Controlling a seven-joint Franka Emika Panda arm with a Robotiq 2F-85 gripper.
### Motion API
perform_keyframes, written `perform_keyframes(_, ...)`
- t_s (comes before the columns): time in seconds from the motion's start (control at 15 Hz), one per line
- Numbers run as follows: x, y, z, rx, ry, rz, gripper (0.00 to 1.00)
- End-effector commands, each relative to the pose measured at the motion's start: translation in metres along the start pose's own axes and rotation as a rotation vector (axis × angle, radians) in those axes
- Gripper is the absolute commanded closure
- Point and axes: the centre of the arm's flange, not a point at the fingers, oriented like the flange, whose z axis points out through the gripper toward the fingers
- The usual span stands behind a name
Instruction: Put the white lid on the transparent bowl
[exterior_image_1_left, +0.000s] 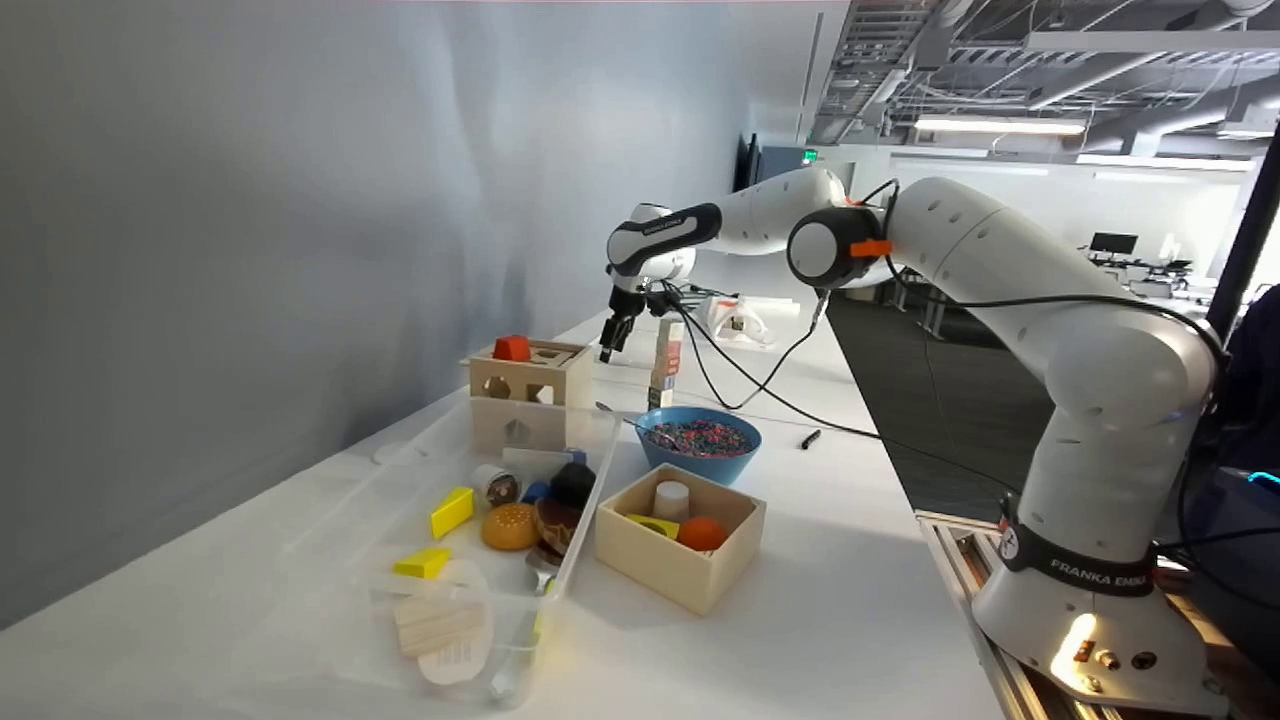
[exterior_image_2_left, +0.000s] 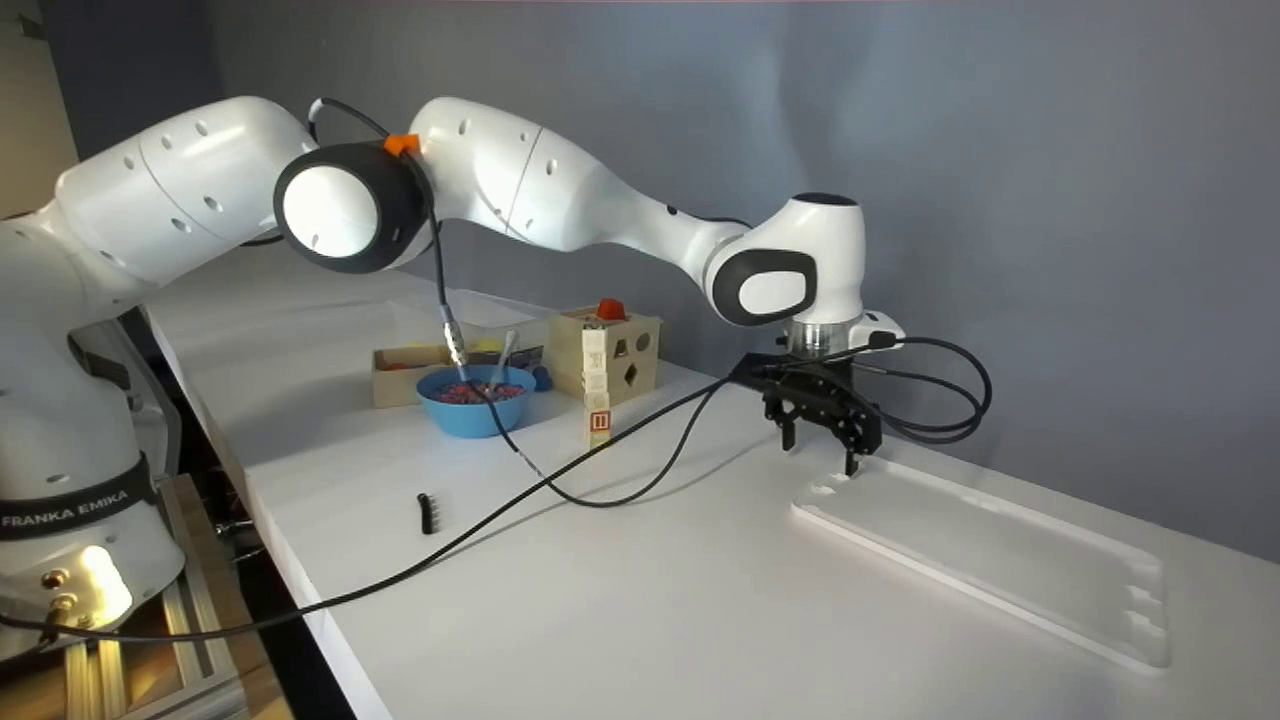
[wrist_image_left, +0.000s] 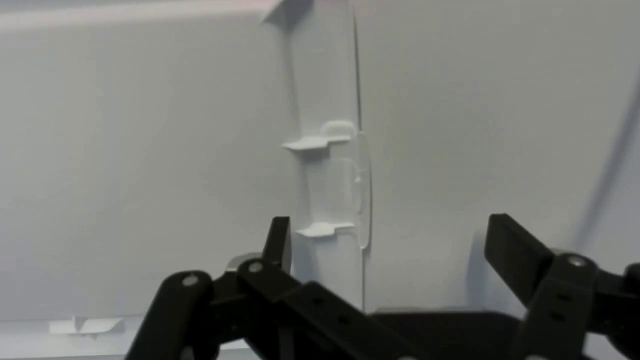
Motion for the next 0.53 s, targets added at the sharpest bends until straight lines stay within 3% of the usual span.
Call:
perform_keyframes(0.0, -0.0087, -0.0039, 0.013, 0.007, 0.036, 0.037, 0.0)
perform_keyframes(0.2, -0.0108, -0.0056, 0.014, -0.012, 0.018, 0.037, 0.23)
perform_keyframes(0.27, -0.0109, -0.0055, 0.01, -0.009, 0.033, 0.035, 0.38)
perform_keyframes(0.33, -0.0099, -0.0055, 0.0096, -0.007, 0.041, 0.034, 0.47)
perform_keyframes(0.47, -0.0099, -0.0064, 0.0067, -0.019, 0.04, 0.035, 0.62)
